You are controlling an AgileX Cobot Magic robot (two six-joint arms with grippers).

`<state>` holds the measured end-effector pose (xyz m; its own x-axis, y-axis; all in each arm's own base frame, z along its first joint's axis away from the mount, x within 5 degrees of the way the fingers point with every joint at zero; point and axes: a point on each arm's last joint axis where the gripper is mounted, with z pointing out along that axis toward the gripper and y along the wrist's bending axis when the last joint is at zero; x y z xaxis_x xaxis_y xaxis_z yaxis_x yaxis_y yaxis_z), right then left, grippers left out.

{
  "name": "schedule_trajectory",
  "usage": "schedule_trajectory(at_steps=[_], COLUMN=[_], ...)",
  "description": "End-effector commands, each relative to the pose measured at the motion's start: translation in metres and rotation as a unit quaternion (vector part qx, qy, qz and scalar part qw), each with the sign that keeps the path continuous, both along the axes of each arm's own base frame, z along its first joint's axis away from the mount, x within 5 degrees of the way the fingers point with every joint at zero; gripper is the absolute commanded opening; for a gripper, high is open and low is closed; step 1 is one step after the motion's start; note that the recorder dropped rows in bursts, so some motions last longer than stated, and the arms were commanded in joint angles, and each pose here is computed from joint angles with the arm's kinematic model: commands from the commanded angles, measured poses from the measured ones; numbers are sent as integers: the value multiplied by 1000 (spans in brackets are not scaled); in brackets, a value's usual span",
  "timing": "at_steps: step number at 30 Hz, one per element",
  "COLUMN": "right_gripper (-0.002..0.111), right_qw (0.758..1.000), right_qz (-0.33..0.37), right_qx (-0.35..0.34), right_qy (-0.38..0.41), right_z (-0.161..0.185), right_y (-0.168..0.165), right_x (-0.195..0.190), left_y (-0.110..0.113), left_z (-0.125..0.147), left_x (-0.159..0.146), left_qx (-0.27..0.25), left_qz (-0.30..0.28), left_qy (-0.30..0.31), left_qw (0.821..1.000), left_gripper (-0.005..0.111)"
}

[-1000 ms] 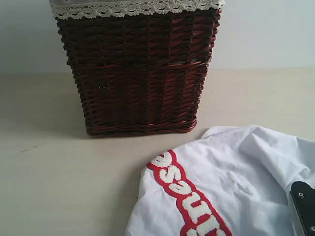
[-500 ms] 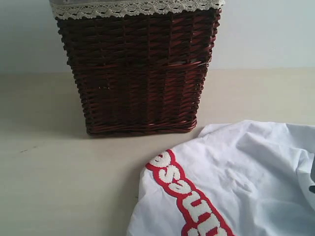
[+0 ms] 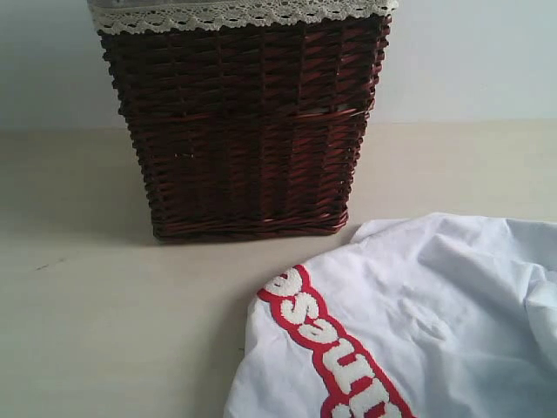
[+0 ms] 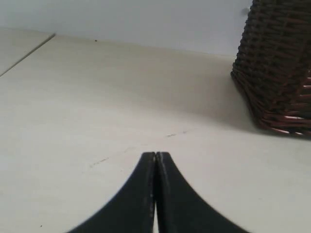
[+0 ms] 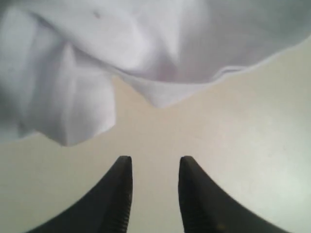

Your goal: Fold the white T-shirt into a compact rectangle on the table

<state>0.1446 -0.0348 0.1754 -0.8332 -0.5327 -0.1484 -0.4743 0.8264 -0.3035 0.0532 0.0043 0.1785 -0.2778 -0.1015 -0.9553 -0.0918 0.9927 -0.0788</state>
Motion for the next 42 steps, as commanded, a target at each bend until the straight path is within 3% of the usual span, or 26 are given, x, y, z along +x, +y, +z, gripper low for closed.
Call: schedule_trajectory(at_steps=[1, 4, 8, 12, 23, 28, 36, 42], right_gripper=[32, 29, 27, 27, 27, 27, 27, 27], right_qw=[989, 982, 981, 986, 983, 985, 982, 953], right_qz=[-96, -128, -130, -119, -72, -59, 18, 133], right_qx=[71, 128, 144, 117, 81, 105, 163, 265], right_qy=[-88, -52, 17, -34, -147, -127, -96, -69], right_z=[1, -12, -31, -34, 1, -12, -23, -17], right_y=[-5, -2, -2, -9, -22, -22, -9, 18], right_x=[14, 17, 18, 32, 77, 94, 102, 94], left_y=[0, 0, 0, 0, 0, 0, 0, 0], left_z=[3, 3, 3, 3, 3, 3, 3, 3], left_x=[0, 0, 0, 0, 0, 0, 0, 0], left_qx=[0, 0, 0, 0, 0, 0, 0, 0], left_qz=[-1, -1, -1, -1, -1, -1, -1, -1], left_qy=[-12, -12, -12, -12, -12, -12, -12, -12], left_qw=[1000, 1000, 1000, 1000, 1000, 1000, 1000, 1000], left_gripper=[0, 0, 0, 0, 0, 0, 0, 0])
